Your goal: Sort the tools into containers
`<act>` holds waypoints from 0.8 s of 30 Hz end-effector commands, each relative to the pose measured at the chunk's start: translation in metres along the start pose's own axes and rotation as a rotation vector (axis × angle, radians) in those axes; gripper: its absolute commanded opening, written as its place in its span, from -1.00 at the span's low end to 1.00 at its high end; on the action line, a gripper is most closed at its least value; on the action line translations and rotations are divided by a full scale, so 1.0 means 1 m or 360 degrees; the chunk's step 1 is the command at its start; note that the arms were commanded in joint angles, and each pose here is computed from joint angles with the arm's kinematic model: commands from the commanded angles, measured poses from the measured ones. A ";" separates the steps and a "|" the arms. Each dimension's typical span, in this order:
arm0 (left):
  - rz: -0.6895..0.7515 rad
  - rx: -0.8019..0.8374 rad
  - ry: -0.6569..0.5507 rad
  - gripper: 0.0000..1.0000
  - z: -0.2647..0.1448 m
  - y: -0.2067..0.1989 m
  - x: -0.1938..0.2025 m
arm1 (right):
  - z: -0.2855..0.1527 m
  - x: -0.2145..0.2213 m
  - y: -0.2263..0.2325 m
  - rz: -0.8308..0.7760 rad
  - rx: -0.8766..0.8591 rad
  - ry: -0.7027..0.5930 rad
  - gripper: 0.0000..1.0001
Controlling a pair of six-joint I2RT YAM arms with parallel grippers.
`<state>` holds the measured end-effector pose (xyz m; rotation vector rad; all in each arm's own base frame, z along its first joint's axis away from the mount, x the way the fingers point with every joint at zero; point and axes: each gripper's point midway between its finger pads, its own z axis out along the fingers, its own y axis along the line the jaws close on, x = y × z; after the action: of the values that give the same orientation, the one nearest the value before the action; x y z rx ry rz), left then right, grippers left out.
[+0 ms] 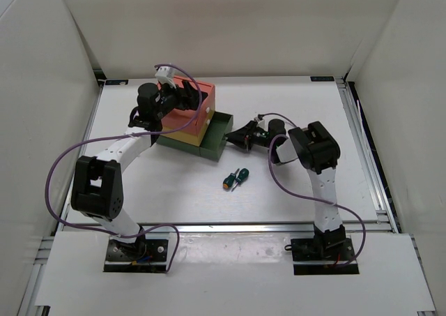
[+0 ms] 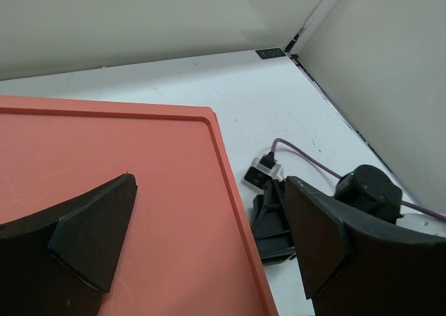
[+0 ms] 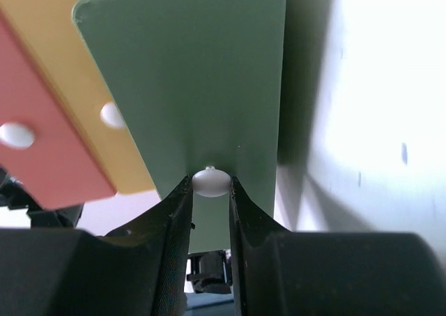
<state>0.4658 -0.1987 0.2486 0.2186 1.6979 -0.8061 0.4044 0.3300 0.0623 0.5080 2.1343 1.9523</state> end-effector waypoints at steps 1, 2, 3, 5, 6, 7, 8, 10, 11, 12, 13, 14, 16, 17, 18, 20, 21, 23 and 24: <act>-0.0429 -0.0353 0.0624 0.98 -0.033 0.049 0.132 | -0.022 0.002 0.023 -0.0122 -0.0040 -0.0023 -1.00; -0.0432 -0.0355 0.0621 0.98 -0.033 0.050 0.132 | -0.025 0.005 0.022 -0.0132 -0.0027 -0.0022 -1.00; -0.0435 -0.0355 0.0618 0.98 -0.033 0.050 0.132 | -0.032 0.007 0.019 -0.0117 -0.0006 -0.0033 -1.00; -0.0433 -0.0351 0.0615 0.98 -0.032 0.049 0.131 | -0.042 0.003 0.016 -0.0107 0.0026 -0.0064 -1.00; -0.0438 -0.0357 0.0617 0.98 -0.032 0.051 0.132 | -0.046 0.005 0.012 -0.0106 0.0063 -0.0070 -1.00; -0.0434 -0.0352 0.0610 0.98 -0.032 0.050 0.130 | -0.047 0.007 0.009 -0.0098 0.0089 -0.0070 -1.00; -0.0433 -0.0354 0.0611 0.98 -0.032 0.050 0.130 | -0.050 0.005 0.009 -0.0101 0.0107 -0.0079 -1.00; -0.0431 -0.0364 0.0603 0.98 -0.032 0.052 0.130 | -0.052 0.006 0.002 -0.0094 0.0174 -0.0071 -1.00; -0.0431 -0.0352 0.0606 0.98 -0.032 0.050 0.130 | -0.054 0.004 0.000 -0.0087 0.0193 -0.0079 -1.00; -0.0434 -0.0355 0.0605 0.98 -0.032 0.051 0.130 | -0.053 0.004 -0.002 -0.0093 0.0212 -0.0075 -1.00; -0.0437 -0.0350 0.0612 0.98 -0.032 0.050 0.131 | -0.053 0.003 -0.002 -0.0088 0.0220 -0.0079 -1.00; -0.0436 -0.0353 0.0606 0.98 -0.032 0.050 0.130 | -0.053 0.003 -0.002 -0.0096 0.0228 -0.0076 -1.00; -0.0431 -0.0347 0.0613 0.98 -0.032 0.049 0.131 | -0.052 -0.005 0.006 -0.0118 0.0254 -0.0103 -0.59; -0.0432 -0.0345 0.0614 0.98 -0.032 0.049 0.131 | -0.053 -0.006 0.009 -0.0138 0.0277 -0.0111 -0.45; -0.0429 -0.0354 0.0613 0.98 -0.032 0.051 0.131 | -0.054 -0.008 0.011 -0.0231 0.0300 -0.0120 -0.37; -0.0425 -0.0344 0.0601 0.98 -0.032 0.048 0.127 | -0.061 -0.018 0.027 -0.0298 0.0421 -0.0202 -0.11; -0.0423 -0.0356 0.0597 0.98 -0.032 0.049 0.128 | -0.066 -0.020 0.028 -0.0402 0.0485 -0.0211 -0.05; -0.0424 -0.0354 0.0590 0.98 -0.032 0.049 0.126 | -0.079 -0.023 0.037 -0.0429 0.0720 -0.0264 -0.02; -0.0428 -0.0360 0.0592 0.98 -0.032 0.050 0.127 | -0.084 -0.019 0.031 -0.0526 0.0845 -0.0216 -0.02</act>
<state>0.4665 -0.1978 0.2494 0.2021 1.7010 -0.8144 0.3933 0.2674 0.0862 0.4836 2.3593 1.4544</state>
